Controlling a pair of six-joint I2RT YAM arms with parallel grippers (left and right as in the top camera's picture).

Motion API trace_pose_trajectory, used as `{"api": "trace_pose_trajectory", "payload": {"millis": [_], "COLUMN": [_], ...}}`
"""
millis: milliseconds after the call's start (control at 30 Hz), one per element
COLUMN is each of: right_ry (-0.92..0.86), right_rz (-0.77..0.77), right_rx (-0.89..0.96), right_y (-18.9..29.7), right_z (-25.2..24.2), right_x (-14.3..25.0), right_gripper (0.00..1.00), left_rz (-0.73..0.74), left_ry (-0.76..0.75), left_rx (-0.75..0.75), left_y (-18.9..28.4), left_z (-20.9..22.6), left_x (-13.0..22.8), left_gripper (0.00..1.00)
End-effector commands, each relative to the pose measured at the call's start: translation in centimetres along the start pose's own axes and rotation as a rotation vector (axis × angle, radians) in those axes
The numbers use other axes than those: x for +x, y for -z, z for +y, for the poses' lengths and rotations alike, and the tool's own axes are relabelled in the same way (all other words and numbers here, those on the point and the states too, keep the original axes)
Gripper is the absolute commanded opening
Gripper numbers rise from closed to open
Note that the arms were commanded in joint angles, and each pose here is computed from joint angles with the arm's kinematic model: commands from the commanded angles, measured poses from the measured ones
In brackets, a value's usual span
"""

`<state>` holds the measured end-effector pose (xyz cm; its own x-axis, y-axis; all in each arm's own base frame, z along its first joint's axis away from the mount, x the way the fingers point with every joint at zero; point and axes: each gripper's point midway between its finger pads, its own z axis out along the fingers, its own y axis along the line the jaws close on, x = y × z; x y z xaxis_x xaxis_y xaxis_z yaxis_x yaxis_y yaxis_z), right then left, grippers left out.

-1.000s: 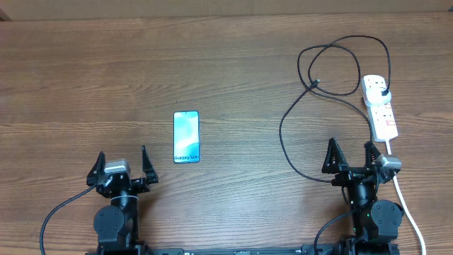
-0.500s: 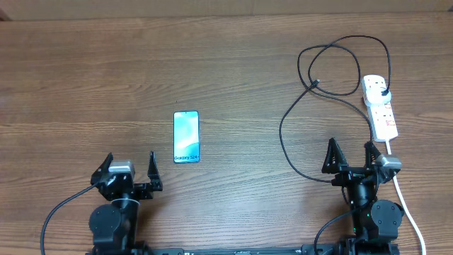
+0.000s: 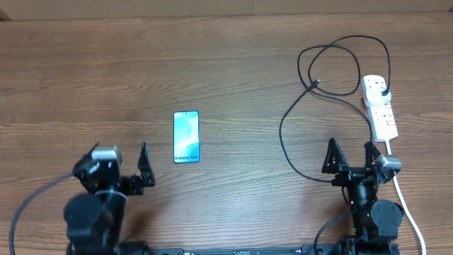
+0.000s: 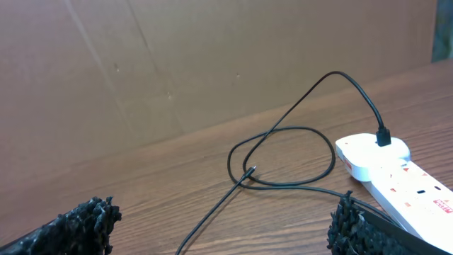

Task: Plug charger to phone and switch on socket
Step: 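Move the left gripper over the blue-screen phone and lower onto it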

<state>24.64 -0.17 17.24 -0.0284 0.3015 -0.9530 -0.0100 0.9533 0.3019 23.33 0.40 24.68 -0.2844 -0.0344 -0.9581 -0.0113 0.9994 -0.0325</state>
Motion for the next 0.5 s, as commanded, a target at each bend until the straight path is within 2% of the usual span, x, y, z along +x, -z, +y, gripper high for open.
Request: {"api": "trace_pose_trajectory", "payload": {"millis": [0,267,467], "right_ry": [0.008,0.008,0.008], "right_rz": [-0.008,-0.008,-0.008], "right_rx": [0.012,0.012,0.012], "right_y": [0.0,0.0,0.0], "right_z": [-0.3,-0.3,-0.3], "right_x": [0.1,0.1,0.1], "right_gripper": [1.00,1.00,1.00], "left_rz": [0.060,0.347,0.540], "left_ry": [0.003,0.127,0.072], "left_rx": [0.069,0.069,0.166], "left_y": [-0.8,-3.7,-6.5], "left_z": [-1.2,-1.8,-6.0], "left_x": [-2.5,-4.6,-4.7], "left_gripper": [1.00,1.00,1.00]}}
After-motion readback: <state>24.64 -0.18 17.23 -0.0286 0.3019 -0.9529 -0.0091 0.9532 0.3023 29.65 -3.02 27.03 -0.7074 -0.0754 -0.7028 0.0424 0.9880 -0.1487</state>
